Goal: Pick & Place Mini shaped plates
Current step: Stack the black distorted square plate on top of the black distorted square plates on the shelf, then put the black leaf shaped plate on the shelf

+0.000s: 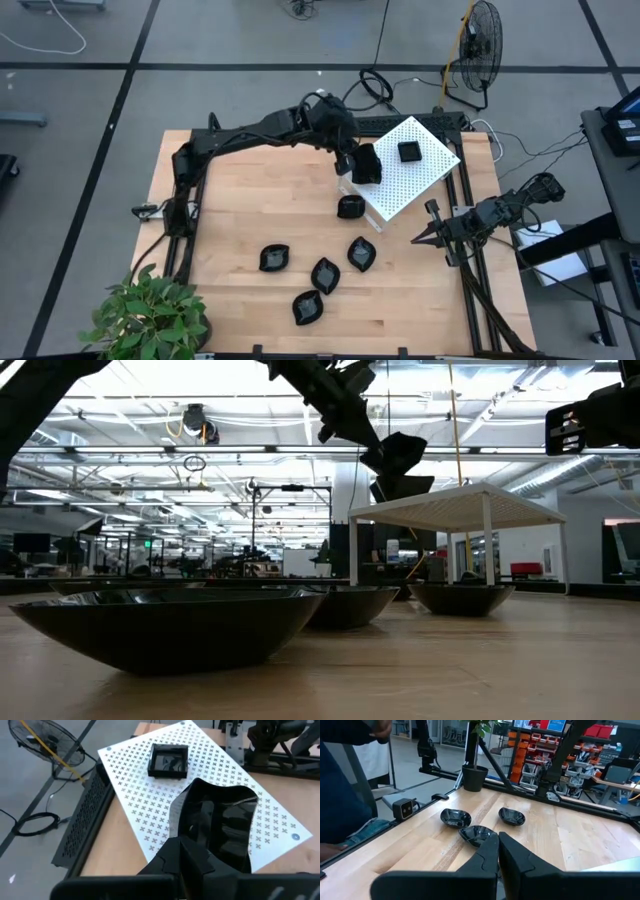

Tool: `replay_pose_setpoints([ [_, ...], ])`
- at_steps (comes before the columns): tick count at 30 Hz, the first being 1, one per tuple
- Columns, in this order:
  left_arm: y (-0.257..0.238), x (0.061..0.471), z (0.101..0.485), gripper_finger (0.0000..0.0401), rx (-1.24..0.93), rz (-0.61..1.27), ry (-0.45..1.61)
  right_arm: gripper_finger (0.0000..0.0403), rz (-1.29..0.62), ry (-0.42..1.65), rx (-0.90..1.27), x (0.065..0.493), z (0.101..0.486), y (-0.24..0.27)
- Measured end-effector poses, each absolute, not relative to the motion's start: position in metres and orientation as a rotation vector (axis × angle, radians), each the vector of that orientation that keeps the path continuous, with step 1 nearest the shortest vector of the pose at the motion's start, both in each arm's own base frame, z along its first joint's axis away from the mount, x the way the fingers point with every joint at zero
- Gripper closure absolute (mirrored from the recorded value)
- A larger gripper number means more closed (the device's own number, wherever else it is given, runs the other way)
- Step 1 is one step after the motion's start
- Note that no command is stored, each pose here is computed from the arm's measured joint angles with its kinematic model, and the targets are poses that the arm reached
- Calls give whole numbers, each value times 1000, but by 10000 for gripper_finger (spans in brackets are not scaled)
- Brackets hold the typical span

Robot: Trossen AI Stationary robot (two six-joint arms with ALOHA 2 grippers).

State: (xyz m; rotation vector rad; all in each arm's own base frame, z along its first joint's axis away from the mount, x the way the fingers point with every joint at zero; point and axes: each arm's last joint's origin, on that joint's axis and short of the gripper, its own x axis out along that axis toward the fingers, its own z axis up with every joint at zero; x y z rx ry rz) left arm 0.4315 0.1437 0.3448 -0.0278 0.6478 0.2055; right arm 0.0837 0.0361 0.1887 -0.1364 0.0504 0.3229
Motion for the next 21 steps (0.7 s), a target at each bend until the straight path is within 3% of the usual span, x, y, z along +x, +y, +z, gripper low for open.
replay_pose_setpoints([
  [10,142,433,347,376,-21,203,627,403,323,50,-136,84,189,36],
  [21,142,437,353,379,-1,212,553,403,323,50,-137,84,189,36],
])
